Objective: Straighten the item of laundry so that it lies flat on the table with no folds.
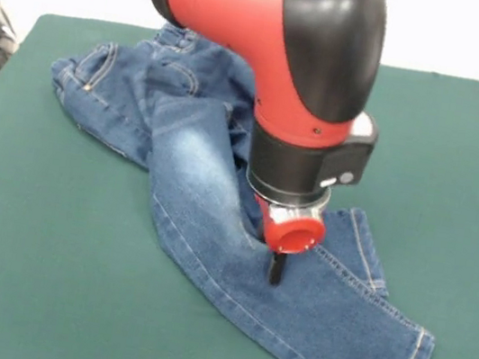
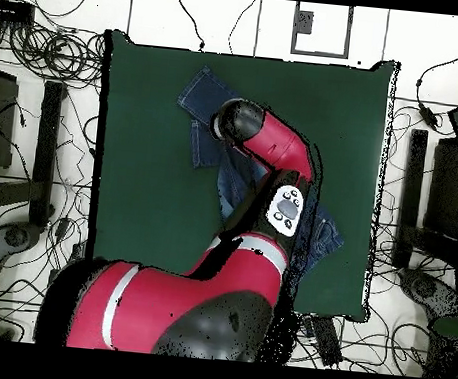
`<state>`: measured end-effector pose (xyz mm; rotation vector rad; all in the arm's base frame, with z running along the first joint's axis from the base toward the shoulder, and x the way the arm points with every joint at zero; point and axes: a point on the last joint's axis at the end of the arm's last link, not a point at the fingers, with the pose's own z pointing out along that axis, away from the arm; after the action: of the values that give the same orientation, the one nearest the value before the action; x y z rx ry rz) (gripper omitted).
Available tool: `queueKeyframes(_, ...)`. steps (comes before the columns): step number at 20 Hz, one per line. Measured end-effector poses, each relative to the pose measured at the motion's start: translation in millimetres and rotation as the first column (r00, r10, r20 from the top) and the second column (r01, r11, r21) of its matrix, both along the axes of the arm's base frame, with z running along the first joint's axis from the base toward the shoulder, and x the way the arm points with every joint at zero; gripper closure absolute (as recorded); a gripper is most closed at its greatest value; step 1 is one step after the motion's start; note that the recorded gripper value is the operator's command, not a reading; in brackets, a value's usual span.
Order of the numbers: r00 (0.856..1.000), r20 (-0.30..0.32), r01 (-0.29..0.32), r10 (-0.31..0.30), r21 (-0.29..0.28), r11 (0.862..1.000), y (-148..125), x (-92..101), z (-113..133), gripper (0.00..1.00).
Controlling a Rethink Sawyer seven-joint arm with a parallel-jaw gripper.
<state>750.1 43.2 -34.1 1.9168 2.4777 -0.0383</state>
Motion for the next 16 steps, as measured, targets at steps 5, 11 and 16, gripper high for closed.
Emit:
queueKeyframes(5,0.999,-0.01,0.03,-0.031,-0.017,0.999,6,11.3,1,0.0)
queueKeyframes(11,0.998,-0.025,0.05,-0.051,-0.04,0.998,8,27.2,-6,0.0)
queueKeyframes(16,0.995,-0.099,-0.007,0.001,-0.063,0.998,11,30.0,-11,1.0)
